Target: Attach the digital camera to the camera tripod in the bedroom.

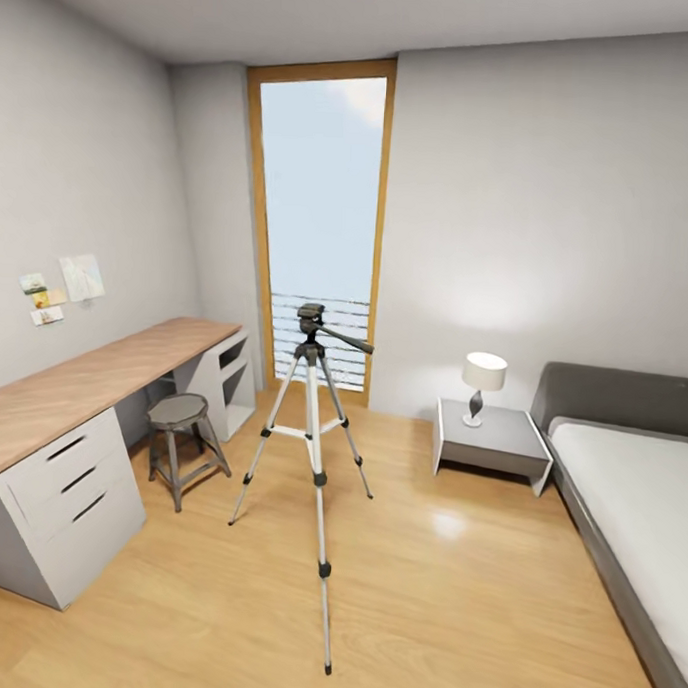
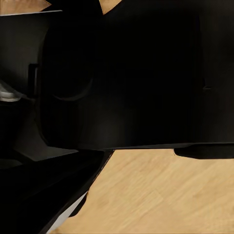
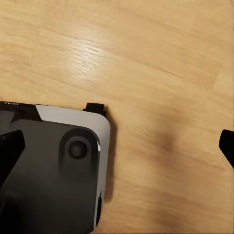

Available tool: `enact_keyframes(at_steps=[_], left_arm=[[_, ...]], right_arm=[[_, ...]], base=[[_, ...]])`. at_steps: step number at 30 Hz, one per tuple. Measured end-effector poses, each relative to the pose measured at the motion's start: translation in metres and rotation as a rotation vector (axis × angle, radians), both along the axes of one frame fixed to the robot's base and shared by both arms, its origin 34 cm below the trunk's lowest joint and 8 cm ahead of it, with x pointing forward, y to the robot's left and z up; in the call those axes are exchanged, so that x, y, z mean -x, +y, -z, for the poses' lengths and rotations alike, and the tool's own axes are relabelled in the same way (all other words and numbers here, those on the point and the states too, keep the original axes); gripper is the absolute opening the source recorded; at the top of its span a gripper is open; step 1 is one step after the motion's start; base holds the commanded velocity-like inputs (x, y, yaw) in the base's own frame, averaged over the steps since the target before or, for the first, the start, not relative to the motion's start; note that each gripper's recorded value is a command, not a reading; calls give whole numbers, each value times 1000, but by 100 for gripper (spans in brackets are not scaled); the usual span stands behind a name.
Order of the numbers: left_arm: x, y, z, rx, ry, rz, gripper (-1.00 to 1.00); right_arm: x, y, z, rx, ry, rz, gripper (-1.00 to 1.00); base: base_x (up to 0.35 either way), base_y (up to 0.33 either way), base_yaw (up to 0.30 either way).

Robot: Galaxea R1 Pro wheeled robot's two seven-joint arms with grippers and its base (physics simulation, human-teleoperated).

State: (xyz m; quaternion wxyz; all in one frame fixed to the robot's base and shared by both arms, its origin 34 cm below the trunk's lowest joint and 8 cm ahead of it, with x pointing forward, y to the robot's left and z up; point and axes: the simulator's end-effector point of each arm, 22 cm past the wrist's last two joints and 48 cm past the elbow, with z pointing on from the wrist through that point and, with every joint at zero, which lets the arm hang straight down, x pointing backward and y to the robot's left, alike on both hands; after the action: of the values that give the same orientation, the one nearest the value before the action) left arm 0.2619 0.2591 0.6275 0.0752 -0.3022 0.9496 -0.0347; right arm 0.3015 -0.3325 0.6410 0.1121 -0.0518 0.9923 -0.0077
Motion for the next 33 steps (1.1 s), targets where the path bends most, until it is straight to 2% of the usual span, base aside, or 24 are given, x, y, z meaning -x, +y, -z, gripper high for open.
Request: enact_keyframes(at_steps=[17,33], left_arm=[[0,-1,0,1,1,0,-100],[0,-1,0,1,0,2,-100]], right_arm=[[0,0,0,0,1,-1,100],[0,0,0,0,-2,0,100]], base=[[304,167,0],[318,92,0]])
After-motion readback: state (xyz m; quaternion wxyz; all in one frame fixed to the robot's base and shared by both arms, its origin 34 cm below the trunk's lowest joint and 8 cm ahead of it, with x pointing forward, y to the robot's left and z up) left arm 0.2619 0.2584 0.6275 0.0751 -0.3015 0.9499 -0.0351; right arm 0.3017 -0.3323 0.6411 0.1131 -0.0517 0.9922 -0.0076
